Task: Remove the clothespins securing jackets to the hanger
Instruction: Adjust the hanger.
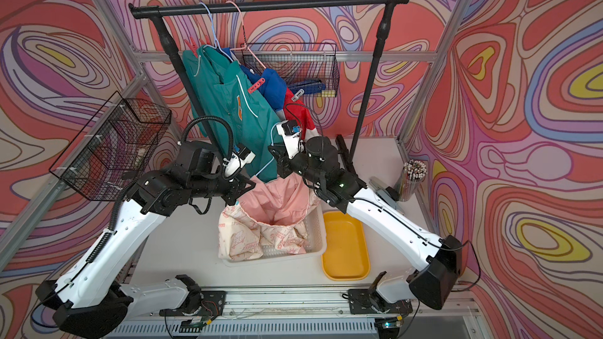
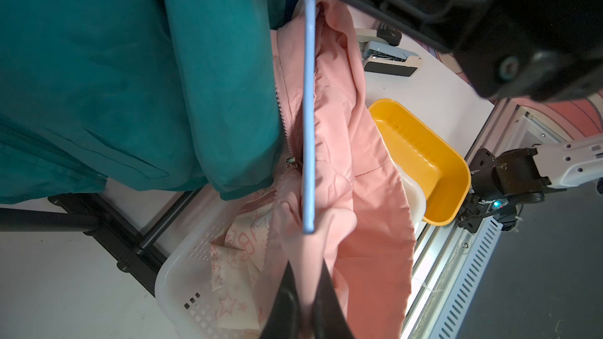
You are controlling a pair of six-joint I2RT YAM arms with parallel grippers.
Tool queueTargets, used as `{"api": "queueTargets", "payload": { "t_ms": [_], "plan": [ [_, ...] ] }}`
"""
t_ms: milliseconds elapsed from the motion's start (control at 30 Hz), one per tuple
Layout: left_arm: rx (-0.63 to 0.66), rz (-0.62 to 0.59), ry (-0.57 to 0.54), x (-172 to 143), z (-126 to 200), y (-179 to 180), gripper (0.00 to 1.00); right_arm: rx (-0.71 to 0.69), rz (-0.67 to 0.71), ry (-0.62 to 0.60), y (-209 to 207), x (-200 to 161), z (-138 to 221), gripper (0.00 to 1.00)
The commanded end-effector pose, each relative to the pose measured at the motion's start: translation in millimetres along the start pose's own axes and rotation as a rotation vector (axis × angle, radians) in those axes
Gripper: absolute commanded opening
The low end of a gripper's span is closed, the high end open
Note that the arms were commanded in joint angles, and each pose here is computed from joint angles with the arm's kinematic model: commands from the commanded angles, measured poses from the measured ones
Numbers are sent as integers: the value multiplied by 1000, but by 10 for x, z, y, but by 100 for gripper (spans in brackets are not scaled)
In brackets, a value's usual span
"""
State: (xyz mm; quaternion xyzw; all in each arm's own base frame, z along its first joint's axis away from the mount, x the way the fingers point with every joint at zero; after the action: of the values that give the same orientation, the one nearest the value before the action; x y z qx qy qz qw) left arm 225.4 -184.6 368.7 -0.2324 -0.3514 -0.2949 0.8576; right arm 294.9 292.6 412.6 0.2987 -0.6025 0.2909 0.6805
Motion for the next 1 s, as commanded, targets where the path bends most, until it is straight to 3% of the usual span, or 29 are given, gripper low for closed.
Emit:
{"api": "queueTargets", "payload": {
  "t_ms": [0,100,300,500,600,900,967],
  "plan": [
    [-3,-8,13,0,-53,-6,0,14,20,-41,58,138,137,25],
    [4,-20,20,-22,-70,-17,0,-1,16,-45,43,152,173,48],
    [75,-90,-39,-120,-70,9,0,-122,-21,-43,-98,169,314,69],
    [116,-223,-259,-152,21,31,0,-249,-98,-8,-348,56,541,76],
    [137,-296,-347,-162,41,38,0,-300,-209,1,-640,-67,694,78],
    [240,-460,-413,-174,-78,144,0,-493,-489,66,-1429,-673,997,78],
    [236,-500,-487,-113,-58,109,0,-506,-593,60,-1679,-859,1101,78]
  ]
}}
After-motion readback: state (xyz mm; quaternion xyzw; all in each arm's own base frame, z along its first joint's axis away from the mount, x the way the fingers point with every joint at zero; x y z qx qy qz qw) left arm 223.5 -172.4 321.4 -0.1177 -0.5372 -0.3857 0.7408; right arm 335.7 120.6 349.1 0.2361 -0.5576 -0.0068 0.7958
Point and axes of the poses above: each gripper's point midway between its finger pads, its own z axis back along the fingers, its own y axis along the line the jaws close on, x = y × z, the point moved 5 cm from there along z, back along the fingers, and after that the axes turned 3 degrees about z, right-handed, at the moved point
